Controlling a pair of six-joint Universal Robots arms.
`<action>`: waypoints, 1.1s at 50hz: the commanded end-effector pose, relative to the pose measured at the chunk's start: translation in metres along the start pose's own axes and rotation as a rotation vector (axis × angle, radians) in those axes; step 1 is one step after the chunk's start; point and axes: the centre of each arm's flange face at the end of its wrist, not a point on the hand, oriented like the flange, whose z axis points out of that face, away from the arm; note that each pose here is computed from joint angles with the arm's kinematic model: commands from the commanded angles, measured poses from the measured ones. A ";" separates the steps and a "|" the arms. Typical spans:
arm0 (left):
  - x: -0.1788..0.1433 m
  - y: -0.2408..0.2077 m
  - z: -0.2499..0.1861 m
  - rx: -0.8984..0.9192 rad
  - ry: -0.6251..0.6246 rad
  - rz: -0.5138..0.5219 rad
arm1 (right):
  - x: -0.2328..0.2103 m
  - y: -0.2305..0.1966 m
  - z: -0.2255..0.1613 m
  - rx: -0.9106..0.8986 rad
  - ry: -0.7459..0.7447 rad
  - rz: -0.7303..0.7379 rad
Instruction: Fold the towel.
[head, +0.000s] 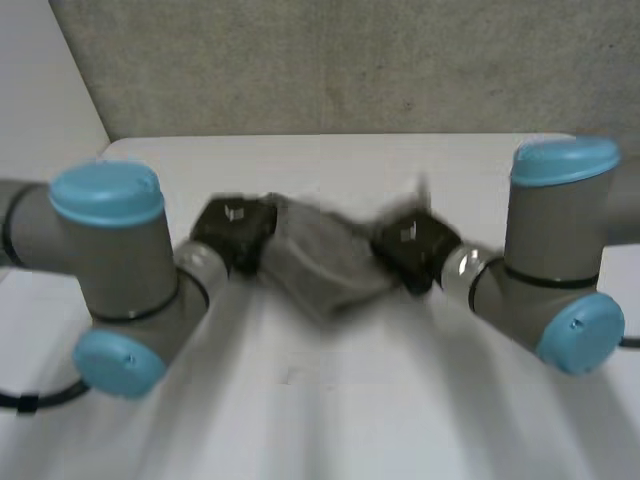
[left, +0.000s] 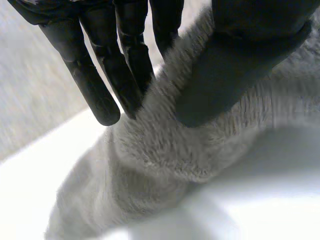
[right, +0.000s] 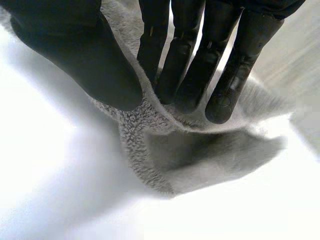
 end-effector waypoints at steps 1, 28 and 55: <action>0.021 0.019 -0.033 -0.216 0.012 0.054 | 0.002 0.036 -0.014 -0.207 -0.075 0.011; -0.029 -0.041 0.035 0.044 0.152 0.296 | 0.038 0.056 -0.043 -0.072 0.120 0.059; -0.022 0.026 0.082 -0.043 0.294 0.557 | 0.032 0.064 -0.041 -0.064 0.092 0.059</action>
